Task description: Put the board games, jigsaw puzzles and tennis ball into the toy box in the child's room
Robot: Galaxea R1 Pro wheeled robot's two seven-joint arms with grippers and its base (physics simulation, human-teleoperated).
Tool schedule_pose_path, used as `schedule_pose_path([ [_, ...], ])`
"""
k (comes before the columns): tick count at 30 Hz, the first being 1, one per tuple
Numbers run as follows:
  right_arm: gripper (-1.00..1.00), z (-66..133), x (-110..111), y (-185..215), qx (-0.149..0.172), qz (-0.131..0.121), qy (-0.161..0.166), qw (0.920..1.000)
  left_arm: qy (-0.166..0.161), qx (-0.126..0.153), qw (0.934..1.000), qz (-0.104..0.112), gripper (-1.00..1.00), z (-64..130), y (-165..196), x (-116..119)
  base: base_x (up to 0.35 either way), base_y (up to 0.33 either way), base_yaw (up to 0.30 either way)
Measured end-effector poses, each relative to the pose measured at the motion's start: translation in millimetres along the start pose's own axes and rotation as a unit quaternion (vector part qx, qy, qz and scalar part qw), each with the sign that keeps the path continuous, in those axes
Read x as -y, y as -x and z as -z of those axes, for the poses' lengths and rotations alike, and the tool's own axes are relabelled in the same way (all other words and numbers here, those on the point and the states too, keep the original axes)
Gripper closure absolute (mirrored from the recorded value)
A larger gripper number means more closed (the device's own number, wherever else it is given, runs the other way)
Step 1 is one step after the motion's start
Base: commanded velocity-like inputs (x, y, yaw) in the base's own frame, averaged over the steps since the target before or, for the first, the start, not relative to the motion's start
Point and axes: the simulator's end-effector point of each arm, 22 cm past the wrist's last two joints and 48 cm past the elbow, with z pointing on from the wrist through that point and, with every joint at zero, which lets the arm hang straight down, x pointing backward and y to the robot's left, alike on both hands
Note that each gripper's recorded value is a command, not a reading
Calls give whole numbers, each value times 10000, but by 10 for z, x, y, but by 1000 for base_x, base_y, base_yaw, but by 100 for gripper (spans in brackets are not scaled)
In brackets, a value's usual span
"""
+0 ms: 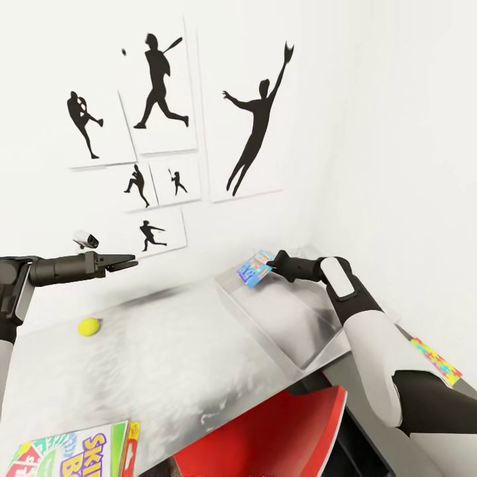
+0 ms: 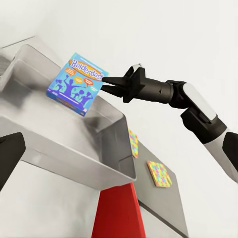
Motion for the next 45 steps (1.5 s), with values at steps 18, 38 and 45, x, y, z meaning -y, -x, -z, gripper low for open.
schedule_pose_path([
  [18, 100, -70, -5, 38, 36, 51, 64, 10000, 16, -60, 9999, 104, -100, -59, -79, -141, 0, 0, 0],
  [38, 100, -198, 138, -46, -62, -41, 63, 10000, 42, -117, 9996, 244, -100, -112, -173, -309, 0, 0, 0],
  [45, 100, -230, 157, -46, -65, -43, 77, 9999, 35, -136, 9995, 299, -100, -144, -211, -363, 0, 0, 0],
])
